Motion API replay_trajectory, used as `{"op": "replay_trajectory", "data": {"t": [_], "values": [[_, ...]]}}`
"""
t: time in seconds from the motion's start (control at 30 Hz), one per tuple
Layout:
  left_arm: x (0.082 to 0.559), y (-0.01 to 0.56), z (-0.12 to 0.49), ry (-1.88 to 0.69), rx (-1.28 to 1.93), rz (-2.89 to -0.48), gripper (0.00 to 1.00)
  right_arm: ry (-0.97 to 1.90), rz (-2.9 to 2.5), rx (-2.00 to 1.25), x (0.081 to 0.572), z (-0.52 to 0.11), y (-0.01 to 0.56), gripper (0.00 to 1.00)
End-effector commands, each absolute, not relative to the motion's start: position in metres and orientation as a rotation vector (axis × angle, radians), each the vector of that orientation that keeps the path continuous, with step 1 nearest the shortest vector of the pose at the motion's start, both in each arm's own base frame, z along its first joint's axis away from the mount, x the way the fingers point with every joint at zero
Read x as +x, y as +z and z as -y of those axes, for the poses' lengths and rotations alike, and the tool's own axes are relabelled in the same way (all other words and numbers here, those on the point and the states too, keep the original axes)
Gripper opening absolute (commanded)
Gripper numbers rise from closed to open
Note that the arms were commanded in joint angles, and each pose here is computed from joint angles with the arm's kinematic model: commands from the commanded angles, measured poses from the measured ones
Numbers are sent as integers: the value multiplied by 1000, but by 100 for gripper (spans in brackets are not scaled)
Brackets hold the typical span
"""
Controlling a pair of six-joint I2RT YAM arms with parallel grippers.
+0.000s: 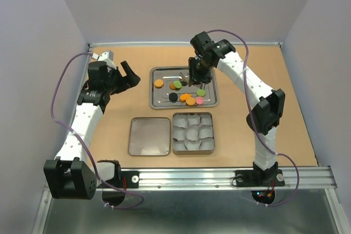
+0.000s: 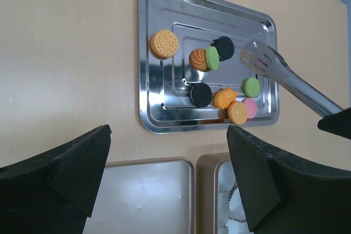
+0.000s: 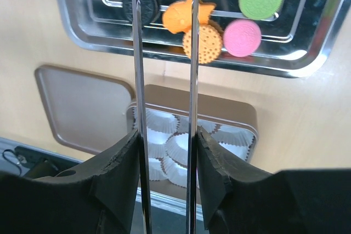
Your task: Pack the cookies
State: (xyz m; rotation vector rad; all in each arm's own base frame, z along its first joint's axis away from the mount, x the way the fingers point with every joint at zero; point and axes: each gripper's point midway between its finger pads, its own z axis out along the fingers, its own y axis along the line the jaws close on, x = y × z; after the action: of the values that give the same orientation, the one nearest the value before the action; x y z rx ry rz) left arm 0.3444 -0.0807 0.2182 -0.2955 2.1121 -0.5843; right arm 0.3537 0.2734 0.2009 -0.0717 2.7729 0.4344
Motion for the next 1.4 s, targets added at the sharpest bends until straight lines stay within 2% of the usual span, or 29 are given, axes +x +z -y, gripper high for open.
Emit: {"op": "replay_trajectory", "data": {"t": [0.0,0.13,0.2,0.3,0.63,0.9,1.37], "values": [[367,277,49,-363,-290,-1992,99,354,-2738,-76,359,-264,211,47],[377,280,23,-255,-489,-1972,99,337,-2738,-79,359,-262,212,46],[380,269,45,-406,-394,-2017,99,301,-2730,-83,360,-257,211,46],[377,271,59,-495,-359,-1997,99,273,-2726,-94,359,-253,211,46],[362,262,61,-471,-334,-2039,97,140,-2757,-76,371,-244,181,46],[342,252,63,-483,-349,-2066,96,160,-2796,-96,376,-255,166,46],[326,233,56,-424,-365,-2112,95,280,-2870,-131,323,-259,180,49]]}}
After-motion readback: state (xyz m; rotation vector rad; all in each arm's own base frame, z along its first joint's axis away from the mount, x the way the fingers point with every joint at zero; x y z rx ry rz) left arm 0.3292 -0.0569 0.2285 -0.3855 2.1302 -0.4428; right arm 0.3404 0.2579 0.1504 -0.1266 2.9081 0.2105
